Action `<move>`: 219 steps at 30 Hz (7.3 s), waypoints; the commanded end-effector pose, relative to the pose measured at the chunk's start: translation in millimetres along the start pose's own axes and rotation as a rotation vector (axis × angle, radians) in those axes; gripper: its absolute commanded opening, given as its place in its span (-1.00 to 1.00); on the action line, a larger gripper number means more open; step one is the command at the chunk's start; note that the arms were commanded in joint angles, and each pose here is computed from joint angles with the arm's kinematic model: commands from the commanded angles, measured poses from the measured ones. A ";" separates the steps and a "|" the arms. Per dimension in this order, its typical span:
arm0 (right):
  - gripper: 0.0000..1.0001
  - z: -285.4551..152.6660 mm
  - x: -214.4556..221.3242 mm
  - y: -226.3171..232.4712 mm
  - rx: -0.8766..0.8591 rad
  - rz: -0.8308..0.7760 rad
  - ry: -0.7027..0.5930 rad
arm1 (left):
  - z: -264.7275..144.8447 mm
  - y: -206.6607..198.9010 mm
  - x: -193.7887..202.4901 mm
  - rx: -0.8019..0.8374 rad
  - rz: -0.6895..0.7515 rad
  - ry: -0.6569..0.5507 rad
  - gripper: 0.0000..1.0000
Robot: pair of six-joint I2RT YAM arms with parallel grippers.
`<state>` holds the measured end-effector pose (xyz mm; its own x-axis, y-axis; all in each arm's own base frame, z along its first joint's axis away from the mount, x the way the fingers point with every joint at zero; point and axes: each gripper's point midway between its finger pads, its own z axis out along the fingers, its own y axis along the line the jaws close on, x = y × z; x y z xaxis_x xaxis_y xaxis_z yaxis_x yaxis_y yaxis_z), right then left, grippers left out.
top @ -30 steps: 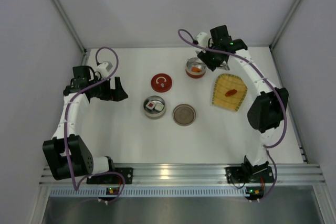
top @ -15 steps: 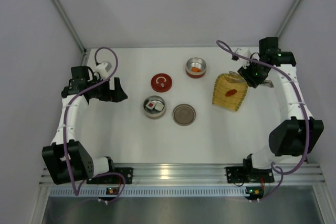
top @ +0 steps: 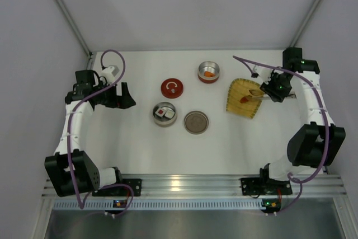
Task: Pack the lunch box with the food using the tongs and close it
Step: Pick up the fake food from the plate, then place the fake food in the packing box, then place the clamp at the center of the board, then pick up the box lid from the center of the board.
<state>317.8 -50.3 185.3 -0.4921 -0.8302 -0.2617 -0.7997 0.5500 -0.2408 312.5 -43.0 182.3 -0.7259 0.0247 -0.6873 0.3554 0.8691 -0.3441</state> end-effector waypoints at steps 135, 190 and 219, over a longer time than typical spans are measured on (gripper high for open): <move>-0.97 62.7 -256.8 -28.6 0.065 0.442 -0.413 | 1.1 4.8 -12.1 -0.008 0.016 -0.035 0.96; -0.15 89.4 55.4 -84.9 0.098 0.866 -0.131 | -8.8 0.7 -4.1 -0.027 0.053 -0.035 0.96; 0.90 -38.1 -16.1 -6.6 -0.002 0.613 -0.347 | -38.3 -19.2 8.8 -0.024 0.187 -0.029 0.96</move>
<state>335.7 -99.5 178.7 -0.7955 -0.2518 -0.5511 -0.2760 0.9603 -0.0404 281.9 -38.1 199.6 -0.6538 0.1453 -0.7426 0.4303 0.8787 -0.2069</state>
